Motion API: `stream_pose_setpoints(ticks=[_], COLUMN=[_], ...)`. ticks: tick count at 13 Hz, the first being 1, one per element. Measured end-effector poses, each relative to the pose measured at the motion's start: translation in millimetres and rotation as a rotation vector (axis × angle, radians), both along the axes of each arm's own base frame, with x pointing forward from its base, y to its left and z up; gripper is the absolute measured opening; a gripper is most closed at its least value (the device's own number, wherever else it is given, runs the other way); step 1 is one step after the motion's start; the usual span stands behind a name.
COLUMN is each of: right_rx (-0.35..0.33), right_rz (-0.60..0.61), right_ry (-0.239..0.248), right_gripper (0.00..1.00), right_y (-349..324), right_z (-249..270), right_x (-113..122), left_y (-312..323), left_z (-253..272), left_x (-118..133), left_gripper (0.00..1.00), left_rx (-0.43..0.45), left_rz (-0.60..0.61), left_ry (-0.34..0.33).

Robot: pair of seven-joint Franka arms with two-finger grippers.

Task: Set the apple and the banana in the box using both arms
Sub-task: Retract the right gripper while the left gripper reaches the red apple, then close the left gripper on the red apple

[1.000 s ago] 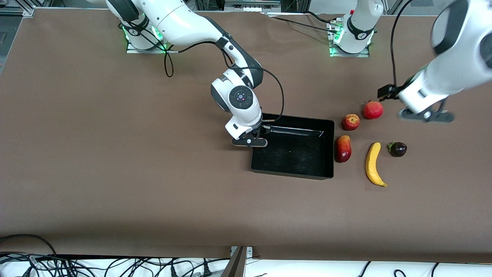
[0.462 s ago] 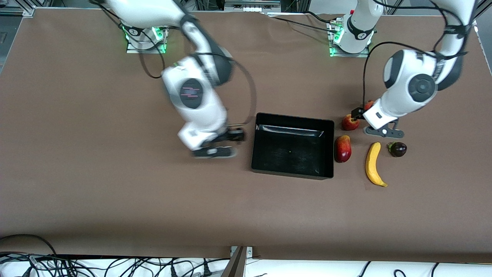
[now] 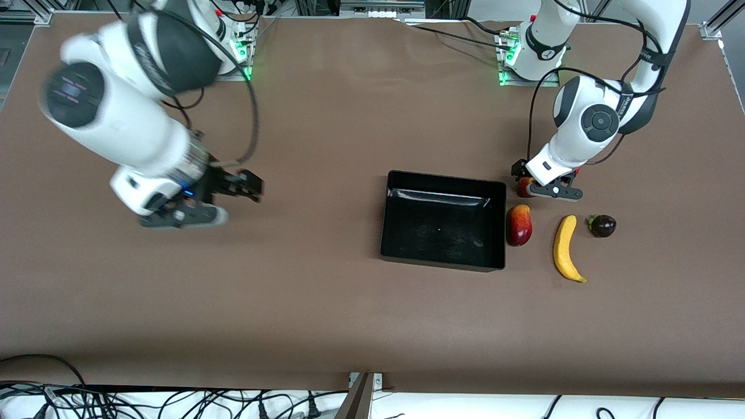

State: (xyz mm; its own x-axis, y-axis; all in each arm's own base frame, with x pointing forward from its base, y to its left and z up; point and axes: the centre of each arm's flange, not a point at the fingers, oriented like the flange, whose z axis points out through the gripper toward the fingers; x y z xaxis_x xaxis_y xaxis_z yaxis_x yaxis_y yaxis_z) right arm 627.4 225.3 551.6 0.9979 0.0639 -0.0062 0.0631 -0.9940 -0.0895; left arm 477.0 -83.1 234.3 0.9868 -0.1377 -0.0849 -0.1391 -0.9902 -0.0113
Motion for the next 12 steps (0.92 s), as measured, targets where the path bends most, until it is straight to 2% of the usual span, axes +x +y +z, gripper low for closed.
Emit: stream_pose_setpoints(ticks=[5, 7, 8, 9, 10, 11, 12], right_rx=[0.004, 0.003, 0.000, -0.005, -0.014, -0.024, -0.029], right_rz=[-0.021, -0.014, -0.001, 0.015, 0.027, 0.037, 0.040], right_ry=[0.039, 0.044, 0.044, 0.042, 0.039, 0.036, 0.033], right_gripper=[1.00, 1.00, 1.00, 1.00, 1.00, 1.00, 1.00], right_y=[-70, -89, -102, -115, -128, -140, -150], right_z=[14, 14, 14, 13, 12, 12, 13], right_x=[-43, -52, -51, -49, -47, -45, -44], left_y=[-1, -1, -1, -1, -1, 0, 0], left_z=[-35, -40, -40, -40, -40, -40, -38], left_x=[0, 0, 0, 0, 0, 0, 1], left_gripper=[1.00, 1.00, 0.92, 0.91, 0.84, 0.71, 0.64], left_rx=[0.004, 0.005, 0.005, 0.005, 0.005, 0.006, 0.008], left_rz=[-0.032, -0.036, -0.036, -0.036, -0.036, -0.036, -0.037], left_ry=[-0.011, -0.011, -0.010, -0.010, -0.010, -0.009, -0.003])
